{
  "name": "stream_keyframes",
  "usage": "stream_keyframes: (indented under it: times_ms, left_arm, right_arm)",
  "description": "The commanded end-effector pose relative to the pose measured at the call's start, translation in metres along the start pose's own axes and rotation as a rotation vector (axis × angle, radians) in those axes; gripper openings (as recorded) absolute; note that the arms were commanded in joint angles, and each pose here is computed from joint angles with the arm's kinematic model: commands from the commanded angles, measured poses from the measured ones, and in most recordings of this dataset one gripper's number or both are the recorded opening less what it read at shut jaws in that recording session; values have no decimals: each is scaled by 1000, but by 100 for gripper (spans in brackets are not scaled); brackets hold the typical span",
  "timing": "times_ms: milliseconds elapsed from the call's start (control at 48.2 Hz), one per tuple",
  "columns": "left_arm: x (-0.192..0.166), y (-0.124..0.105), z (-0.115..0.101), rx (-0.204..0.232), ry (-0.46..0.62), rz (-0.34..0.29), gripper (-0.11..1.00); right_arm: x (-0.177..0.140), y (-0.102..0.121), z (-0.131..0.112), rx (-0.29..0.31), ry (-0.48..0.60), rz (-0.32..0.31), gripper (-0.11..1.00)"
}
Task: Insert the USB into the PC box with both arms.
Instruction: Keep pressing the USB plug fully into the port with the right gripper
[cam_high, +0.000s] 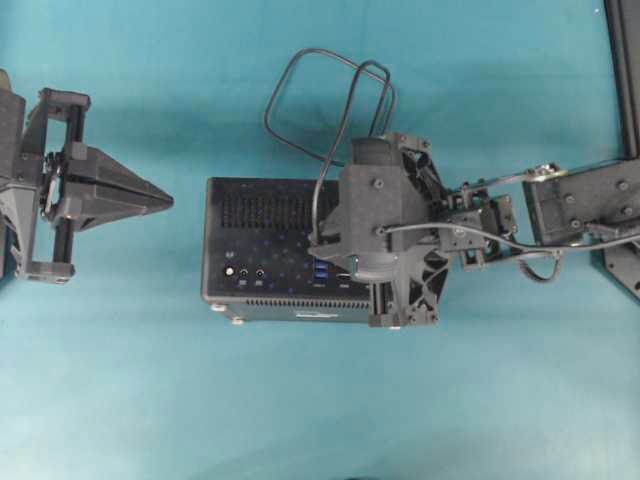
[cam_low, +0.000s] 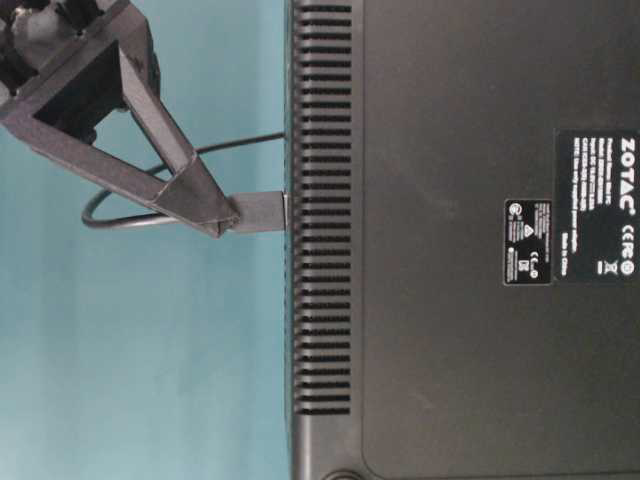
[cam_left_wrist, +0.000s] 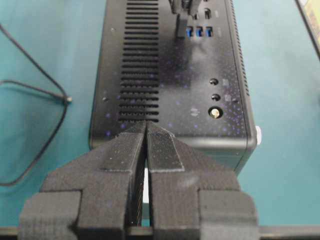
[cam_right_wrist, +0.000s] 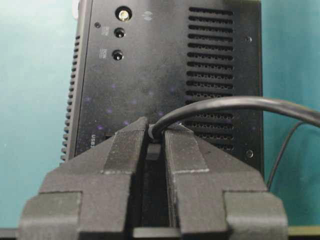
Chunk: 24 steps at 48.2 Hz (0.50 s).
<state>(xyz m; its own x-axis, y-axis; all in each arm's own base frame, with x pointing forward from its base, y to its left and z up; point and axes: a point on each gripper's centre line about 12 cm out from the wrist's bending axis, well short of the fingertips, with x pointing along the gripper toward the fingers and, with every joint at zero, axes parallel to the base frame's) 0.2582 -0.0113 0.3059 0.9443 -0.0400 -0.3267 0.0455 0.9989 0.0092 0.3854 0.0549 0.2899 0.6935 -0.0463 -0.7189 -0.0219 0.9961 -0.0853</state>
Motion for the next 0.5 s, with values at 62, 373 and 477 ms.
stream_keyframes:
  times_ms: [62, 373, 477]
  left_arm:
    - [-2, 0, 13, 0, -38, 0, 0]
    - [-3, -2, 14, 3, -42, -8, 0]
    - [-2, -3, 13, 3, -40, -10, 0]
  right_arm:
    - [4, 10, -3, 4, 23, 19, 9]
    - [2, -10, -3, 16, 19, -24, 9]
    - [2, -13, -4, 19, 19, -30, 9]
